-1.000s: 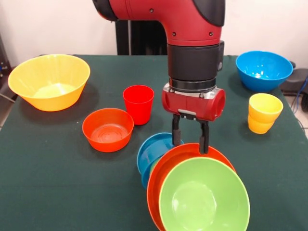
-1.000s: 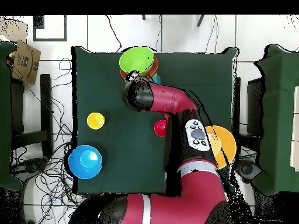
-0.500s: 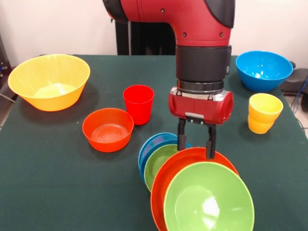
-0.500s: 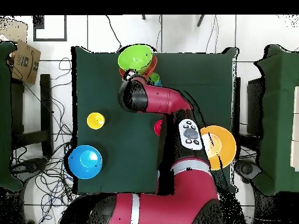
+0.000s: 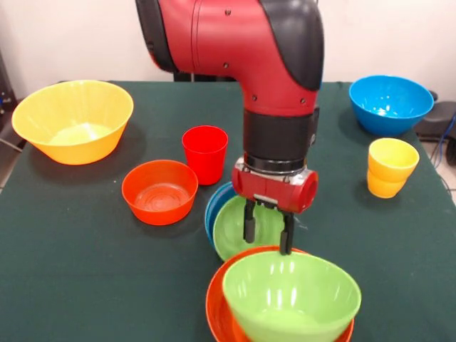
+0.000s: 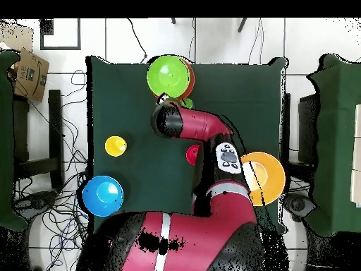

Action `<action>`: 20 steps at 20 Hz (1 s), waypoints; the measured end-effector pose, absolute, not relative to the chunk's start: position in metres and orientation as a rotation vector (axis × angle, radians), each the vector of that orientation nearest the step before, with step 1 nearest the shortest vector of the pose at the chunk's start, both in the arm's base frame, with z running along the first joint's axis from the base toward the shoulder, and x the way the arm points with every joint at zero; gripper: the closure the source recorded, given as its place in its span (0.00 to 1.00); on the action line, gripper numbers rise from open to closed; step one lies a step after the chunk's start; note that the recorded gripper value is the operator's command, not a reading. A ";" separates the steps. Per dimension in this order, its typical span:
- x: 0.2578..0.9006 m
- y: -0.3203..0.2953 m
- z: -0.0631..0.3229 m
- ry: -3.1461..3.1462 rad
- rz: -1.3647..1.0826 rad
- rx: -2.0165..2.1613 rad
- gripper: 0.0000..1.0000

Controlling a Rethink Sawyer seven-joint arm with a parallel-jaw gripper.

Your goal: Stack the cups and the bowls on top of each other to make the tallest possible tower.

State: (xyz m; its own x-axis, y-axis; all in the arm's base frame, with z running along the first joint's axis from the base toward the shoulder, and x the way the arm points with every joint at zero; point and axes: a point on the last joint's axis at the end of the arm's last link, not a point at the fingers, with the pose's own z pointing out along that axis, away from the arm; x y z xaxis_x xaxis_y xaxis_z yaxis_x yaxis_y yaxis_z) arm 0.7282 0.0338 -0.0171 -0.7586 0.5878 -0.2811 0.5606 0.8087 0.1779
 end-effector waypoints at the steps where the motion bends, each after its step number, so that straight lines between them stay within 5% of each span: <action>1: 0.727 0.034 -0.020 2.674 0.115 0.875 0.00; 20: 0.651 0.035 0.002 3.160 0.010 1.094 0.00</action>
